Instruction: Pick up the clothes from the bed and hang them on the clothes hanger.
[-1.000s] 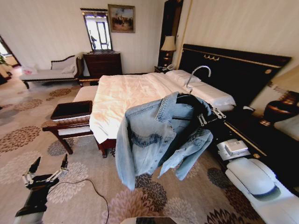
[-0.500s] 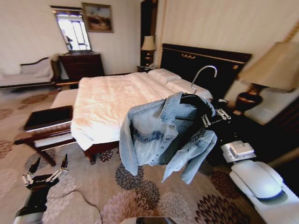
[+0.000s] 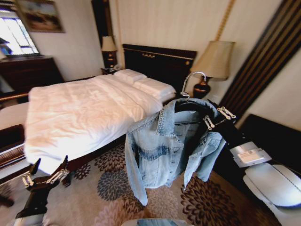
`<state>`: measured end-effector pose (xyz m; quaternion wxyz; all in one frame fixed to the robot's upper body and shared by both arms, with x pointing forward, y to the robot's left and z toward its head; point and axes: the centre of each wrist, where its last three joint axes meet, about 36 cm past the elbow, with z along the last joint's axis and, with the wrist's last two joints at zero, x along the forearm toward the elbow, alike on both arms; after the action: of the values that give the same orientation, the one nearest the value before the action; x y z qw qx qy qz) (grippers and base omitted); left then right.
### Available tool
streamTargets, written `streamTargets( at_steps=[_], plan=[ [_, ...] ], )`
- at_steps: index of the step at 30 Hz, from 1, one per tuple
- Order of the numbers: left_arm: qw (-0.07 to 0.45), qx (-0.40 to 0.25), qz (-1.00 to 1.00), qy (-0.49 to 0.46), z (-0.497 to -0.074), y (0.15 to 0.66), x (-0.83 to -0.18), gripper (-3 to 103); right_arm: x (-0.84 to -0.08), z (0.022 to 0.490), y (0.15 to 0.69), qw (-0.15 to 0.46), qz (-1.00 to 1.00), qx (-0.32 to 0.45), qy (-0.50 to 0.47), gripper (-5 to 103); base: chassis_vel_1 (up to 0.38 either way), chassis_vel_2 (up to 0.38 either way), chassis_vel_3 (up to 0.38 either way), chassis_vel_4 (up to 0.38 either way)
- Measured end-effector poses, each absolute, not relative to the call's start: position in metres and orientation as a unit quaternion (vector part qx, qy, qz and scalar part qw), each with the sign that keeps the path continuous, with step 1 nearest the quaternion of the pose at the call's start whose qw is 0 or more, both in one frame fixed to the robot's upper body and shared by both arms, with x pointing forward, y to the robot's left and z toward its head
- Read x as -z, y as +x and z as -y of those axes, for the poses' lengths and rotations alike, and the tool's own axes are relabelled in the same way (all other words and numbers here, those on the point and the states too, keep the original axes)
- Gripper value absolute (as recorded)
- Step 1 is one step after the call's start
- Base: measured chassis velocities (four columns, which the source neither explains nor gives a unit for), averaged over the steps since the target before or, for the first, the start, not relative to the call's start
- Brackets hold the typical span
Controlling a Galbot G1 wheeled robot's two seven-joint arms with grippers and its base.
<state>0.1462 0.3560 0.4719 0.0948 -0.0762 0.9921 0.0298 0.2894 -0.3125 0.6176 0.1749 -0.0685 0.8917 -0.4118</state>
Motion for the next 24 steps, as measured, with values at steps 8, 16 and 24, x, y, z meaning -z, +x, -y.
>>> streamTargets(
  at_steps=[8,16,24],
  plan=[
    [0.095,-0.03,-0.992,-0.076,-0.356,0.146,-0.472,100,-0.617,0.319,0.284,0.152,-0.893,0.42,-0.049,28,-0.122,-0.121,-0.124,-0.123],
    [0.095,-0.03,-0.992,-0.076,-0.356,0.146,-0.472,100,-0.615,0.326,0.279,0.133,-0.894,0.427,-0.027,28,-0.133,-0.129,-0.131,-0.128],
    [0.095,-0.03,-0.992,-0.076,-0.356,0.146,-0.472,100,-0.61,0.327,0.275,0.124,-0.899,0.419,-0.017,28,-0.124,-0.119,-0.13,-0.134]
  ],
)
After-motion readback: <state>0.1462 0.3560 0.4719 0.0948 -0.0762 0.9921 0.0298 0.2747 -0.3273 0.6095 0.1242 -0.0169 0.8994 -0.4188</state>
